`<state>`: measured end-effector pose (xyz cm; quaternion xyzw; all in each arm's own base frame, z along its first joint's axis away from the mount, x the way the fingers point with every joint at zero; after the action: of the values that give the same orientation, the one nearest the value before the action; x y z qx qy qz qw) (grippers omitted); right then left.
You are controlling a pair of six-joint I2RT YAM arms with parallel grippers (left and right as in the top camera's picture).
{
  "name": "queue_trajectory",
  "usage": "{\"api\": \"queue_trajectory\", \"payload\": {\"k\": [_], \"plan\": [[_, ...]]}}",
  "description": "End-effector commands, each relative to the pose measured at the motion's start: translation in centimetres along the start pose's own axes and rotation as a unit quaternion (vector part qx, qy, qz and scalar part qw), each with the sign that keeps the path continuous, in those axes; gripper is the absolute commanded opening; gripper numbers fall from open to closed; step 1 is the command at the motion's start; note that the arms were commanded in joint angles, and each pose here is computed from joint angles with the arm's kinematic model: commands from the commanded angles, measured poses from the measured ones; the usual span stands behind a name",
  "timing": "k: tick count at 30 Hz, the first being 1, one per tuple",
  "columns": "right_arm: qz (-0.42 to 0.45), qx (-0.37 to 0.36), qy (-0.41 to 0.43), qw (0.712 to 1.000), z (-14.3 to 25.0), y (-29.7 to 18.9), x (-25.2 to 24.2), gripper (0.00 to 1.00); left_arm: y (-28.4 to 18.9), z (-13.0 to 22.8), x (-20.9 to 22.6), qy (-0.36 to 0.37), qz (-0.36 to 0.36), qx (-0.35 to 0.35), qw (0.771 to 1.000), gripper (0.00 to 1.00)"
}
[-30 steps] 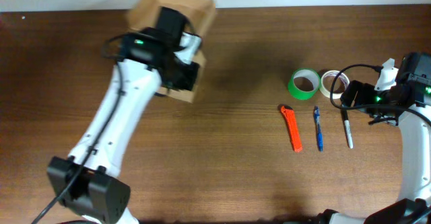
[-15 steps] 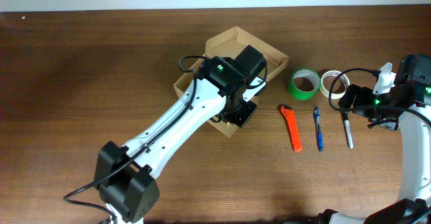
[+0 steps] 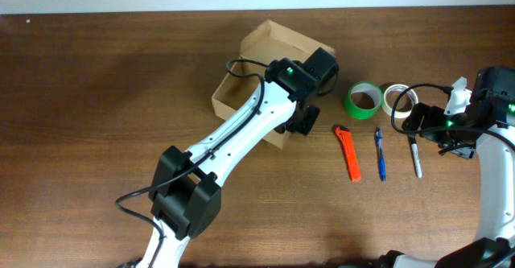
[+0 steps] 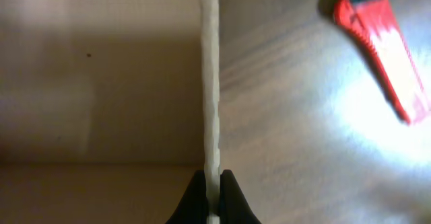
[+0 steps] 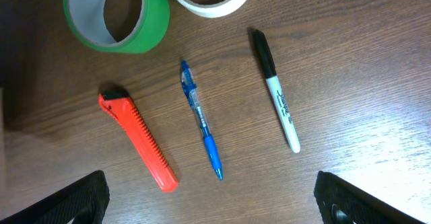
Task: Pack container
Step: 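Slide the box rightward with the left gripper toward the tapes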
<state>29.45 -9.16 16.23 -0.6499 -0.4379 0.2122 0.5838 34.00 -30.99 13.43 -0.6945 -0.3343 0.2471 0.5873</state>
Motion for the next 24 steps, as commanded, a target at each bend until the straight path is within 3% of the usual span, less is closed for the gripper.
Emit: {"api": "queue_trajectory", "payload": {"k": [1, 10, 24], "plan": [[-0.011, -0.008, -0.001, 1.0, -0.5, -0.6, 0.5, 0.99, -0.6, -1.7, 0.6, -0.056, -0.023, -0.027, 0.998, 0.02], [-0.016, -0.003, -0.001, 1.0, -0.3, -0.6, 0.6, 0.99, -0.5, -3.5, -1.0, -0.082, 0.028, -0.055, 0.995, 0.02], [-0.017, -0.003, -0.001, 1.0, -0.2, -0.6, 0.7, 0.99, 3.2, -2.7, -2.6, -0.059, 0.059, -0.009, 0.996, 0.01]]}}
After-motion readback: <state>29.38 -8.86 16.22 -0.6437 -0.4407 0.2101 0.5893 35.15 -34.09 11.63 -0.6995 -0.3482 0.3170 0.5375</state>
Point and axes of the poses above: each gripper's point midway between its finger pads, its own y axis out along the fingers, its own x axis along the line the jaws close on, z = x × y, the point moved 1 cm from there along -y, back along the fingers, and after that the axes turned 12 degrees about y, right-handed, at the moved point
